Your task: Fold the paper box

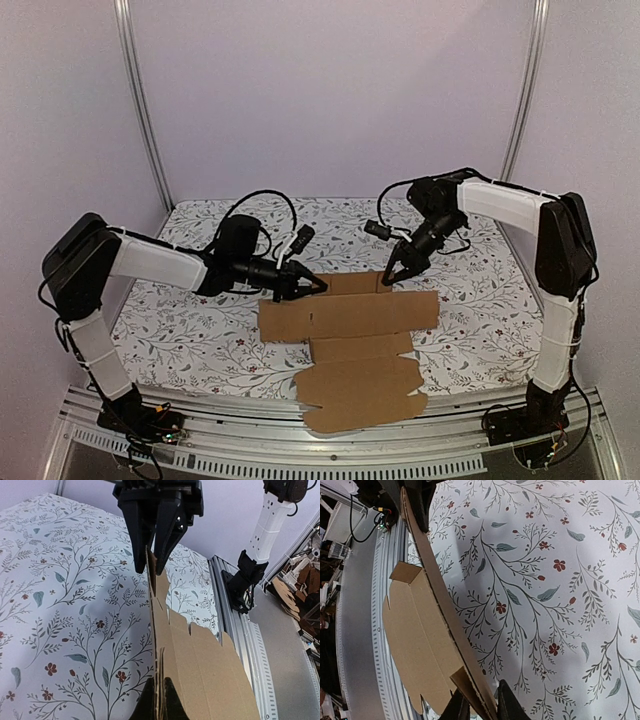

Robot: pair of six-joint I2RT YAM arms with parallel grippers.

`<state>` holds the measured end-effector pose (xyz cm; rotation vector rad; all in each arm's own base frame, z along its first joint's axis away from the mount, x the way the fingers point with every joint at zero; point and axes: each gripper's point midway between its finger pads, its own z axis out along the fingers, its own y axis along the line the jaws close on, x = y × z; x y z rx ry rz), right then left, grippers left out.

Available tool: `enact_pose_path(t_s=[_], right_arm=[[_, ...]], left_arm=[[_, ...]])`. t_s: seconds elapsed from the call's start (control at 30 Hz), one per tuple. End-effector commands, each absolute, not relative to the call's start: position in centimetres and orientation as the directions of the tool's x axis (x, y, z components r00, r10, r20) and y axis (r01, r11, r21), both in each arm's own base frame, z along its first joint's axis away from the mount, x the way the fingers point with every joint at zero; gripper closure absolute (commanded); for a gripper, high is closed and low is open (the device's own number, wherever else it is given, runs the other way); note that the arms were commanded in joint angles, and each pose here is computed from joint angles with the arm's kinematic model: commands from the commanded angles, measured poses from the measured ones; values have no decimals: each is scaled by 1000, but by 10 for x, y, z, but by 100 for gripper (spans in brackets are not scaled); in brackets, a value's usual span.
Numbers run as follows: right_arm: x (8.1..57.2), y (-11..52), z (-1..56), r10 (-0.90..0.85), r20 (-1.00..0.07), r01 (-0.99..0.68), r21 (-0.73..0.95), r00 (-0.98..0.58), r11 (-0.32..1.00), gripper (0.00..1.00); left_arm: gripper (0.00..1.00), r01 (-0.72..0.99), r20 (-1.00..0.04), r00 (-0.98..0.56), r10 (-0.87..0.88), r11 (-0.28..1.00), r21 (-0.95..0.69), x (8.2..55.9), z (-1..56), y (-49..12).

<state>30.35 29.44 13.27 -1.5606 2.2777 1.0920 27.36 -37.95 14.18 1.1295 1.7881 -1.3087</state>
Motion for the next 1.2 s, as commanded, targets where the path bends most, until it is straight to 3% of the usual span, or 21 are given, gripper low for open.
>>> enact_pose_path(t_s=[0.0,0.1,0.33,0.53,0.8,1.17], right_arm=[[297,303,138,-726,-547,-859,498,-416,117,88],[295,301,137,-734,-541,-860,498,-410,113,99],[296,301,145,-735,-552,-872,476,-395,111,100],[293,298,146,-766,-537,-895,434,-353,107,100],[289,301,154,-771,-548,-907,411,-326,91,100],[273,302,153,-825,-510,-927,372,-243,44,97]], left_arm=[[100,912,-879,-408,247,60,-406,267,148,-392],[98,907,-875,-420,242,91,-410,273,145,-391],[79,905,-873,-425,238,113,-410,280,145,-392],[69,918,-876,-395,277,132,-373,286,154,-402],[69,924,-775,-375,508,134,-359,269,120,-409],[72,932,-779,-357,516,148,-330,269,126,-418]])
